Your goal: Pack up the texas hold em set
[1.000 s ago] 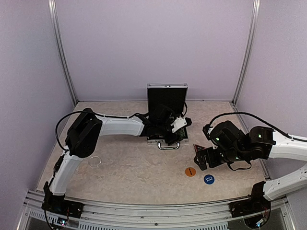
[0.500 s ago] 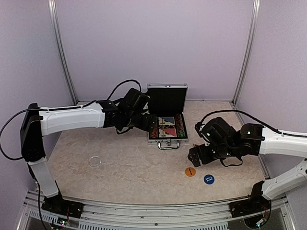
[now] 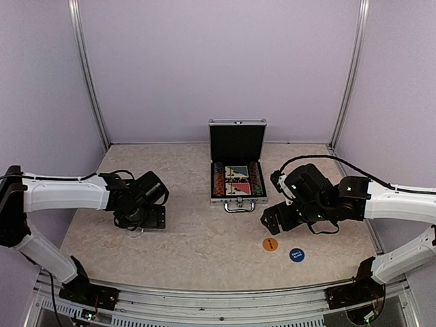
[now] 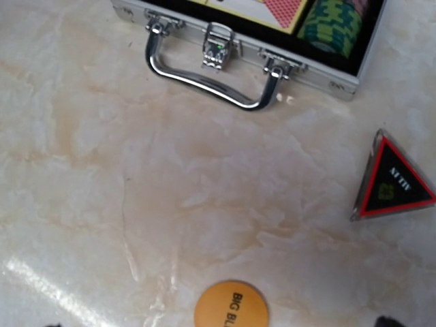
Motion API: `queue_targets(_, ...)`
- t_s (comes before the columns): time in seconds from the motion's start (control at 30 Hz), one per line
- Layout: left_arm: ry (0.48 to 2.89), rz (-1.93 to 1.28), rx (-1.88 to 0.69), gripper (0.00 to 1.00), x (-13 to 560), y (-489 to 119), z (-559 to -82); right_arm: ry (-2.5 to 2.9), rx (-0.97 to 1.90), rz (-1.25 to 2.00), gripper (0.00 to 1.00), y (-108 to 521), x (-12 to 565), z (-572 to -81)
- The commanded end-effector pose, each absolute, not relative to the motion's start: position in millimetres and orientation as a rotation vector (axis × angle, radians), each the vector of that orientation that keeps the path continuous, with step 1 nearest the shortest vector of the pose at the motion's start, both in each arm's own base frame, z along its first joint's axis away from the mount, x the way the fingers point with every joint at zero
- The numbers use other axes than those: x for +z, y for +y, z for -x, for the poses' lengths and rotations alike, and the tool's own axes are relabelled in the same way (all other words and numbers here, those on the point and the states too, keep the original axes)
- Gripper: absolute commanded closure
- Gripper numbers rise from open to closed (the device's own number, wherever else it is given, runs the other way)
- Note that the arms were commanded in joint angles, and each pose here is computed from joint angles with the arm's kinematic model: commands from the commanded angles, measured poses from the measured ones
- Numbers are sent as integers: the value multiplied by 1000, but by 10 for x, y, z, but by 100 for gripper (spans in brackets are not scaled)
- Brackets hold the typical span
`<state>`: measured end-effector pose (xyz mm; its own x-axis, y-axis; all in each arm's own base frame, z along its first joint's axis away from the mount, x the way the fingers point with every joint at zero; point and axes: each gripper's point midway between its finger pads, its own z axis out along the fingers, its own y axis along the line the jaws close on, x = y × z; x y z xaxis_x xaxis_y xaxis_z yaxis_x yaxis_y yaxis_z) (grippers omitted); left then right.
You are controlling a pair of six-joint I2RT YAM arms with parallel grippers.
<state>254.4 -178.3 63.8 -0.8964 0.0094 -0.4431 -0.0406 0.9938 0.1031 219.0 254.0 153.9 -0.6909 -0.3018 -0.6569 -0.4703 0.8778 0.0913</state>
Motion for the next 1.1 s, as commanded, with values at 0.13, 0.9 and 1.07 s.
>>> queue_targets(0.13,2610,413,-254,1,738,-1396,-2561,2346,370,552,0,2431,1582,-2175)
queue_targets(0.9,2728,490,-46,4,89,-1085,-2575,2349,381,530,0,2348,1569,-2127)
queue_targets(1.07,2748,482,-34,13,0,-1086,-2559,2352,370,526,0,2322,1557,-2124)
